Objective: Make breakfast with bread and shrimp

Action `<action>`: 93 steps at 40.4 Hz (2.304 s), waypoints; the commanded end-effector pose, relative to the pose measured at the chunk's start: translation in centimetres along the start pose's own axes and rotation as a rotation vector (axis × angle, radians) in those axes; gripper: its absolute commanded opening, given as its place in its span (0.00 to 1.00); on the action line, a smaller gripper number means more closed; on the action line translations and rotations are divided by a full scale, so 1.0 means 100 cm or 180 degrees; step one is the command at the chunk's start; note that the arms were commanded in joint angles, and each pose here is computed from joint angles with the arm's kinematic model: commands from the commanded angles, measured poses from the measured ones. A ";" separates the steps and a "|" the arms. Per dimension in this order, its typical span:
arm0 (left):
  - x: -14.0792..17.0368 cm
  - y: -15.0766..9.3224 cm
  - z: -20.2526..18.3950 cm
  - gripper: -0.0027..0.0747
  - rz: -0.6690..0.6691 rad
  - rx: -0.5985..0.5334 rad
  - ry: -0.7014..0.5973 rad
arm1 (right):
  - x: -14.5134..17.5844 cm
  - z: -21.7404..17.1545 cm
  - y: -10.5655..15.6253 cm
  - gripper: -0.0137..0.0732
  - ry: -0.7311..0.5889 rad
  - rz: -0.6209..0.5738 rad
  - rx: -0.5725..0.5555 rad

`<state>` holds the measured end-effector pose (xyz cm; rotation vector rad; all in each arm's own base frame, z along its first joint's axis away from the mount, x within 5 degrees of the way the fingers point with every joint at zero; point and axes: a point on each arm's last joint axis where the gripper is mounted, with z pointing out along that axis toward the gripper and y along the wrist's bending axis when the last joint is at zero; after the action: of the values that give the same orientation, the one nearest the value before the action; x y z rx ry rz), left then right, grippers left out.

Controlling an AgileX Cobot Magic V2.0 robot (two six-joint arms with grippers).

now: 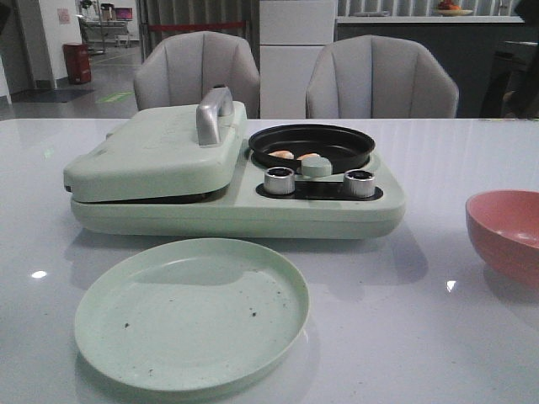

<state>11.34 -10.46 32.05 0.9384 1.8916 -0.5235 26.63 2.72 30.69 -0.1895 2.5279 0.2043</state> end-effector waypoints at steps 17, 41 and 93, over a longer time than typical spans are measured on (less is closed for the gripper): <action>-0.014 0.003 -0.005 0.16 -0.0061 -0.0114 -0.0284 | 0.055 -0.100 0.029 0.61 -0.0584 -0.0411 0.0062; -0.014 0.003 -0.005 0.16 -0.0061 -0.0114 -0.0284 | 0.147 -0.119 0.026 0.61 -0.0945 -0.0499 0.0180; -0.003 0.019 -0.006 0.16 -0.0450 -0.0679 0.0041 | 0.152 -0.118 0.026 0.20 -0.0772 -0.0359 0.0147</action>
<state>12.26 -8.81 31.26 0.7229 2.0719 -0.3637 6.96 1.65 30.80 -0.2833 2.3409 0.1188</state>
